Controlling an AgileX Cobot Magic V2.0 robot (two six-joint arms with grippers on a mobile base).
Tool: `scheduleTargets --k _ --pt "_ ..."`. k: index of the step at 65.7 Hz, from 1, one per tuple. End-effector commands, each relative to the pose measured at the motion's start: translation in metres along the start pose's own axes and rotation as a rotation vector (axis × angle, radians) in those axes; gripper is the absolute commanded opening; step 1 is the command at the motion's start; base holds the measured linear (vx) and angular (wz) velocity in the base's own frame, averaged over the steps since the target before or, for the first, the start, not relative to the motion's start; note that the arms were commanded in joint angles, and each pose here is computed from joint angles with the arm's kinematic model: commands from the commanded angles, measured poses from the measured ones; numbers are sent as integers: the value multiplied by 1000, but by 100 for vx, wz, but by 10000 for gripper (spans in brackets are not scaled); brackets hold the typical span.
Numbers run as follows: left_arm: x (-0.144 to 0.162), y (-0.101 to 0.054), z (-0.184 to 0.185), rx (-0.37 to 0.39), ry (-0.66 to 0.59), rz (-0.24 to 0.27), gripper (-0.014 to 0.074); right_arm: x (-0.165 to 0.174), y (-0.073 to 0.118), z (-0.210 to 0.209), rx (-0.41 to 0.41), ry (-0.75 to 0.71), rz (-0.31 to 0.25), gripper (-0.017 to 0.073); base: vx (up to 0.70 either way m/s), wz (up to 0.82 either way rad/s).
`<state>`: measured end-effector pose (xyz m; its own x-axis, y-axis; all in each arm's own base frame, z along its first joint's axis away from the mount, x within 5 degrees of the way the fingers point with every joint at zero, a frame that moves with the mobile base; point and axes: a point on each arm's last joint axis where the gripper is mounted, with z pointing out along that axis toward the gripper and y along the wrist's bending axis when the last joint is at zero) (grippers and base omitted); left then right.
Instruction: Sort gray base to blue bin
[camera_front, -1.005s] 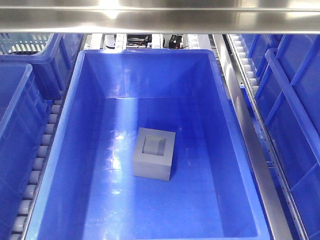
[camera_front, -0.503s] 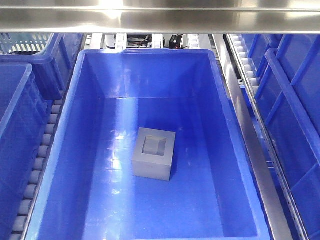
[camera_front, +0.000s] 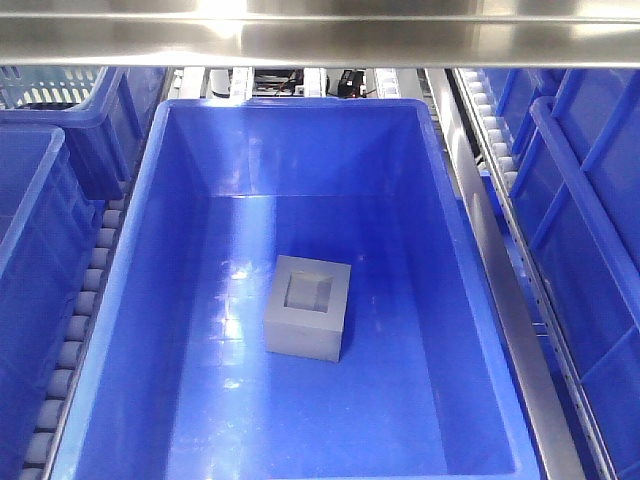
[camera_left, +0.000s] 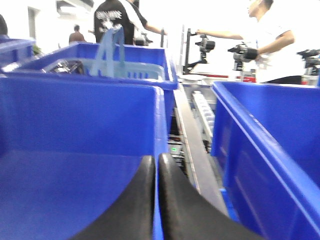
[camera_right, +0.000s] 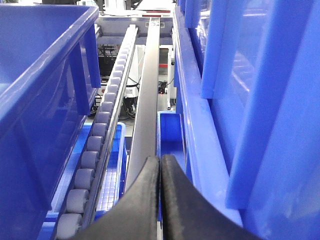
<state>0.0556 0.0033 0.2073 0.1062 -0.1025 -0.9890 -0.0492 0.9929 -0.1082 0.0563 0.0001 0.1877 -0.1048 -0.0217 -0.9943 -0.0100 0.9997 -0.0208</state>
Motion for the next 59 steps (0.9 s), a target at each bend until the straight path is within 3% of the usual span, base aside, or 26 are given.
scheduleTargets --k 1,9,23,32,59 --pt "3 0 0 12 -55 37 -6 -3 0 0 3 -72 -11 -9 0 0" --pt "5 0 0 15 -35 37 -6 -3 0 0 3 -72 -11 -9 0 0" --pt "12 -4 0 94 42 79 -6 -3 0 0 3 -72 -11 -9 0 0" --pt "13 -5 -1 108 59 56 -6 -3 0 0 3 -72 -11 -9 0 0" --pt "13 -5 -1 109 58 55 -6 -3 0 0 3 -72 -11 -9 0 0"
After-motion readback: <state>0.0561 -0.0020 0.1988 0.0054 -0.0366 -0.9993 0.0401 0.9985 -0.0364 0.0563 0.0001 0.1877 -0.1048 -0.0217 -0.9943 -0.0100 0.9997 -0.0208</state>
